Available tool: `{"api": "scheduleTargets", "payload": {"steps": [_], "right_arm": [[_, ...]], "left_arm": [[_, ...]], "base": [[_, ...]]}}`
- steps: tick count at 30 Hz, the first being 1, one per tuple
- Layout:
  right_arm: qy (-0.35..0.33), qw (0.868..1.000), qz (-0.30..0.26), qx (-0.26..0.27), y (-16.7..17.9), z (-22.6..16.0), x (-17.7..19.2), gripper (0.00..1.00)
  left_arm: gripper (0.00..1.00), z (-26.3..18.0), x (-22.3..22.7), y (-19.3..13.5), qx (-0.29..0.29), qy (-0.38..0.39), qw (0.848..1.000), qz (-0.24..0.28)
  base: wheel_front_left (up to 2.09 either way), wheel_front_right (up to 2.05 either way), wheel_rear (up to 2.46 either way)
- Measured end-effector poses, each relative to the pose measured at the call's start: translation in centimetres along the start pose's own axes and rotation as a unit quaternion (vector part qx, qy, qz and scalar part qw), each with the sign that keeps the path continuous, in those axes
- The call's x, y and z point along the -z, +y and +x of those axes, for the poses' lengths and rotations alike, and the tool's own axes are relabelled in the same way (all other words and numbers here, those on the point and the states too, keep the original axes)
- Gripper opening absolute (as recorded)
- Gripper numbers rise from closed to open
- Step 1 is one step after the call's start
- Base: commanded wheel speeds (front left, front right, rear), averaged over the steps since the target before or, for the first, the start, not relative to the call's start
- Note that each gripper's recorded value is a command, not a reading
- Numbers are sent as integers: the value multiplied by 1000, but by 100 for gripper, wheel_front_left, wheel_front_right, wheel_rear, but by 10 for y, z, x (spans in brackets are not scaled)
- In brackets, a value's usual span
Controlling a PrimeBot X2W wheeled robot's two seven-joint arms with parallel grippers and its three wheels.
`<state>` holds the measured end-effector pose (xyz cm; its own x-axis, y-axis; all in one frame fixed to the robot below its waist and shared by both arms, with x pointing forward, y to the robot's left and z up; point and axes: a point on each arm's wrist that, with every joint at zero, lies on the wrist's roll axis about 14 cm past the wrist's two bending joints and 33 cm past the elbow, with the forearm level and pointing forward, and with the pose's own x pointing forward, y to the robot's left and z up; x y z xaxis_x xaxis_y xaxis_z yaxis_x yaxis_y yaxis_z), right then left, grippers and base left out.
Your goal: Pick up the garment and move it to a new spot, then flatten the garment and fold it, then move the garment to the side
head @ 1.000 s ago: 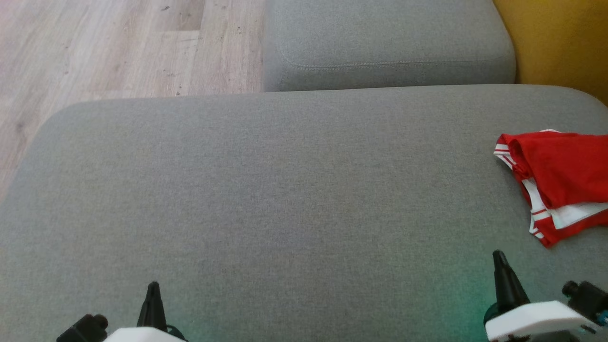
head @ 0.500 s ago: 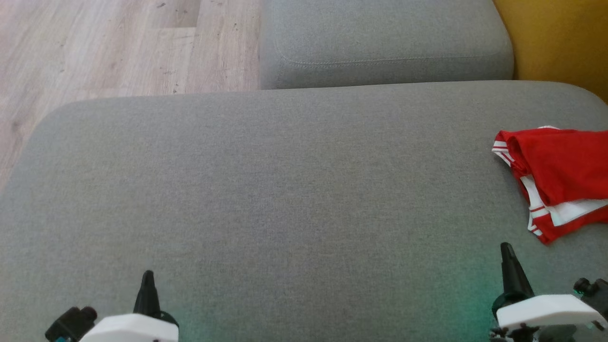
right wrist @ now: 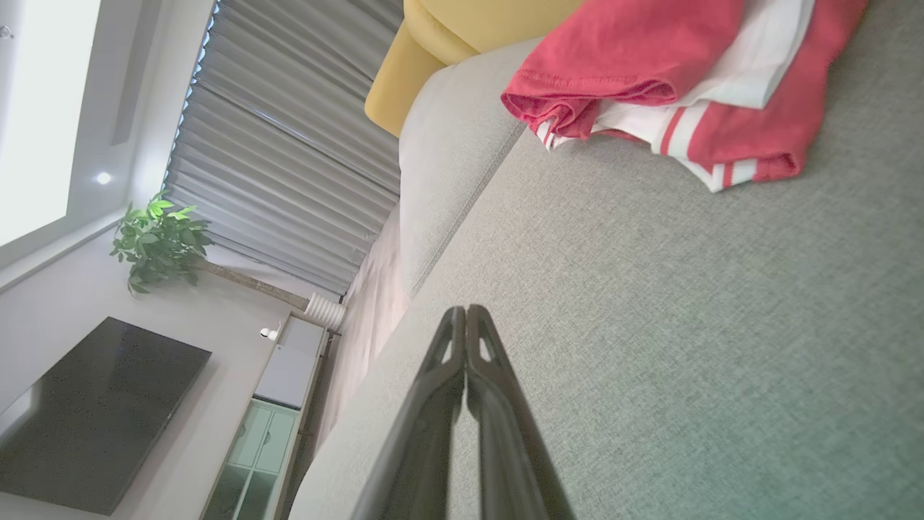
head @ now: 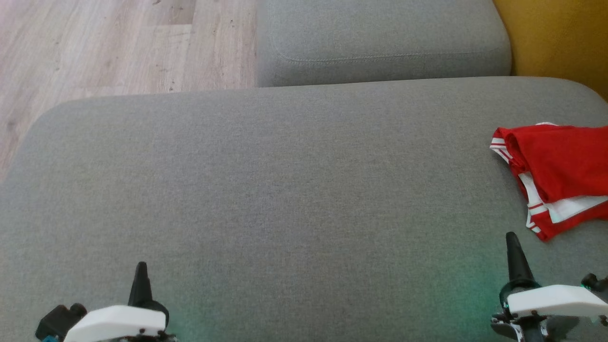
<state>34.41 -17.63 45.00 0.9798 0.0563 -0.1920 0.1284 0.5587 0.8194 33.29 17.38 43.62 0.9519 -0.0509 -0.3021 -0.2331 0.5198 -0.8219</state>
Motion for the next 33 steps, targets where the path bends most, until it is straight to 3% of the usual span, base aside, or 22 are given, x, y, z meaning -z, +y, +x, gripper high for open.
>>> {"api": "scheduleTargets", "payload": {"steps": [18, 33], "right_arm": [[-20, 994, 111, -4, 1, 7, -14, 0], [-38, 978, 203, -17, 6, 15, -27, 0]], "left_arm": [[0, 10, -11, -11, 26, -9, 994, -101], [0, 19, -23, -25, 63, -21, 981, -182]], "base": [[0, 0, 0], [0, 0, 0]]}}
